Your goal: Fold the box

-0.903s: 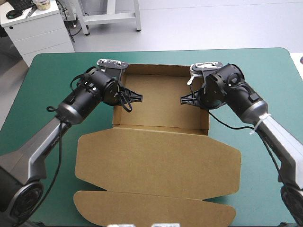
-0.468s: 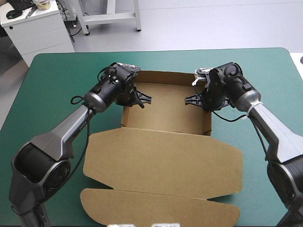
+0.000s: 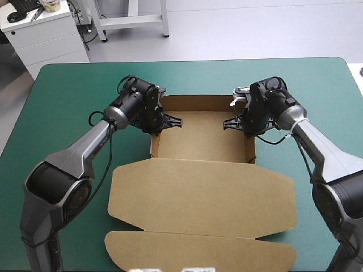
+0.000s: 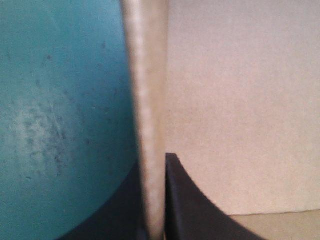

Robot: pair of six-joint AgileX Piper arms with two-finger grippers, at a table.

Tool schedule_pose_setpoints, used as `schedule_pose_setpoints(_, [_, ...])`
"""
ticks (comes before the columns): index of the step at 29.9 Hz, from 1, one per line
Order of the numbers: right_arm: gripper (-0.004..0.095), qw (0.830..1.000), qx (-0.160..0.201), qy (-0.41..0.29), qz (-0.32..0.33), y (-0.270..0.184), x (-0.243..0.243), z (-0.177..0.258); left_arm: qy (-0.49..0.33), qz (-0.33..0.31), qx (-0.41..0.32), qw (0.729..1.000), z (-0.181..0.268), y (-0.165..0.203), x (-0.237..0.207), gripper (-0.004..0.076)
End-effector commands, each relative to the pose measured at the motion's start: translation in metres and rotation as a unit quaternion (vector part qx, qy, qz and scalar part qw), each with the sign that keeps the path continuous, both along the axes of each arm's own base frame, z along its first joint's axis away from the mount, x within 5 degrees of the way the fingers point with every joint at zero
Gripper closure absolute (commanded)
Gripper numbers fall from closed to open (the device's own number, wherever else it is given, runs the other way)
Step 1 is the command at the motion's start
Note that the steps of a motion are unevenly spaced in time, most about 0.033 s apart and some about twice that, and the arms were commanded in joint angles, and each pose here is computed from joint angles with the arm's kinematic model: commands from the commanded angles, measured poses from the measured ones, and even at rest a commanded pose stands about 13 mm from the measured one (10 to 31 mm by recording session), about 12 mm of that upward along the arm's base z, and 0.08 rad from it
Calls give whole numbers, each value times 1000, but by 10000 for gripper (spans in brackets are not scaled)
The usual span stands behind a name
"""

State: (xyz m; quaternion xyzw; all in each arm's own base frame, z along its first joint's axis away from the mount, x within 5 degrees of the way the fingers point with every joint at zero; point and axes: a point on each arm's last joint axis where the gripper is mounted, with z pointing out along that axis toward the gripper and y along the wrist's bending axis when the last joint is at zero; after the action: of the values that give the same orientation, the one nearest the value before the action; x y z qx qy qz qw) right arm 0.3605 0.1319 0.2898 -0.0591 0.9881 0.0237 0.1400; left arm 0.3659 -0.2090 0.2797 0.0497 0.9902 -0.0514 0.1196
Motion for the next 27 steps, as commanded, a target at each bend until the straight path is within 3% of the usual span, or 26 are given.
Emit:
schedule_pose_setpoints(1, [909, 997, 16, -68, 14, -1, -1, 31, 7, 3, -33, 999, 28, 12, -7, 734])
schedule_pose_setpoints(10, [899, 997, 19, -74, 12, 0, 3, 27, -3, -18, -14, 1000, 28, 15, -5, 734])
schedule_pose_setpoints(14, [795, 998, 20, -58, 11, 2, 6, 18, 0, -46, -19, 999, 26, 12, -6, 720])
schedule_pose_setpoints(17, [590, 998, 27, -47, 11, 5, 7, 13, 3, -51, -20, 998, 24, 11, -5, 636])
schedule_pose_setpoints(22, [212, 998, 32, -58, 12, 6, 9, 14, -9, -55, 2, 998, 24, 15, -3, 330])
schedule_pose_setpoints(25, [124, 997, 36, -69, 12, 7, 11, 18, -11, -54, 9, 998, 24, 16, -3, 218])
schedule_pose_setpoints(27, [125, 996, 38, -74, 12, 7, 12, 20, -13, -54, 9, 998, 25, 16, -2, 216])
